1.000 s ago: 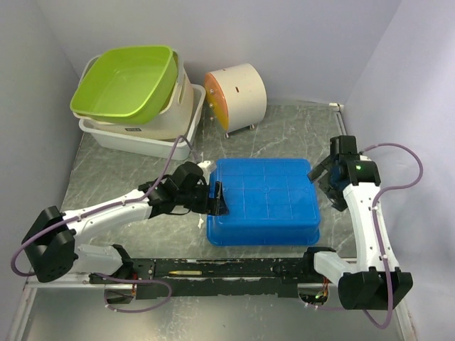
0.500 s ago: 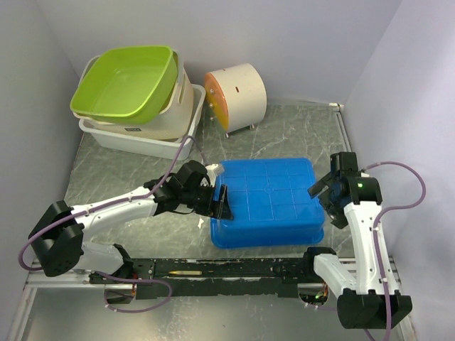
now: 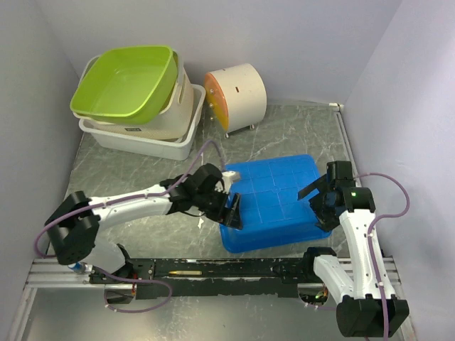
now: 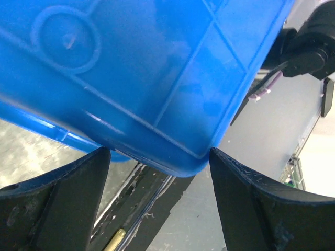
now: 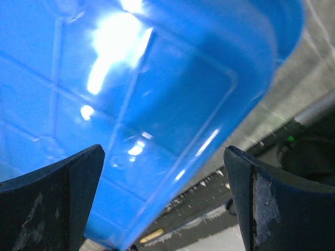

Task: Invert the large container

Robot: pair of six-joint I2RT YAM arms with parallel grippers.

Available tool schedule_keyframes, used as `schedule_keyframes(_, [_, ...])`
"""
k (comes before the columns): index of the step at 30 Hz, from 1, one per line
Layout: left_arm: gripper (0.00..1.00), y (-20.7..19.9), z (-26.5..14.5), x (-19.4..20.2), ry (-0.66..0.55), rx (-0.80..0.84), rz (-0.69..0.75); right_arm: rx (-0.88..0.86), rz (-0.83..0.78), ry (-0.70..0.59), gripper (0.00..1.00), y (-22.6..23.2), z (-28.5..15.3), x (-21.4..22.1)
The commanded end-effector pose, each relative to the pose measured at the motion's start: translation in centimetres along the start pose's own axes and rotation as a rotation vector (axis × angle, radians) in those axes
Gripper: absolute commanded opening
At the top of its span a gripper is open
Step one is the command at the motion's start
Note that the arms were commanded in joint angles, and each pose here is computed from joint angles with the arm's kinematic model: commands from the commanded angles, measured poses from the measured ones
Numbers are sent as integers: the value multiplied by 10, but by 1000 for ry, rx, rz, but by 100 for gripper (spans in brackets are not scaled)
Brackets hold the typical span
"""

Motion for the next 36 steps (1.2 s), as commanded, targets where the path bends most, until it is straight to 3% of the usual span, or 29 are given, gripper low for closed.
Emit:
schedule_keyframes(1, [87, -35, 21, 4, 68, 65, 144, -234, -41, -176, 100, 51, -10, -41])
schedule_keyframes(6, [86, -93, 56, 3, 106, 186, 229, -340, -90, -409, 100, 90, -25, -94])
schedule_keyframes(9, [85, -125, 60, -2, 133, 191, 313, -317, -162, -446, 100, 105, -33, -115])
schedule_keyframes(13, [87, -132, 32, -11, 70, 159, 346, -255, -263, -461, 100, 104, -43, -126])
schedule_keyframes(18, [88, -114, -12, -41, -29, 96, 314, -239, -299, -495, 100, 85, -56, -119])
schedule_keyframes(22, [88, -81, -26, -75, -105, 46, 223, -238, -324, -453, 100, 71, -49, -102])
schedule_keyframes(27, [88, -49, -22, -107, -166, -49, 188, -282, -332, -393, 100, 64, -46, -80])
schedule_keyframes(36, [87, -20, -4, -142, -141, -89, 189, -265, -312, -326, 100, 47, -33, -59])
Point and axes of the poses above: each gripper's point midway between its finger pads, its own z axis out along the fingers, its own y axis along the line the jaws close on, x = y × z, the point moved 1 cm from there along -z, back along the fingers, and after that the axes turned 3 degrees about -z, right-handed, at the moved point
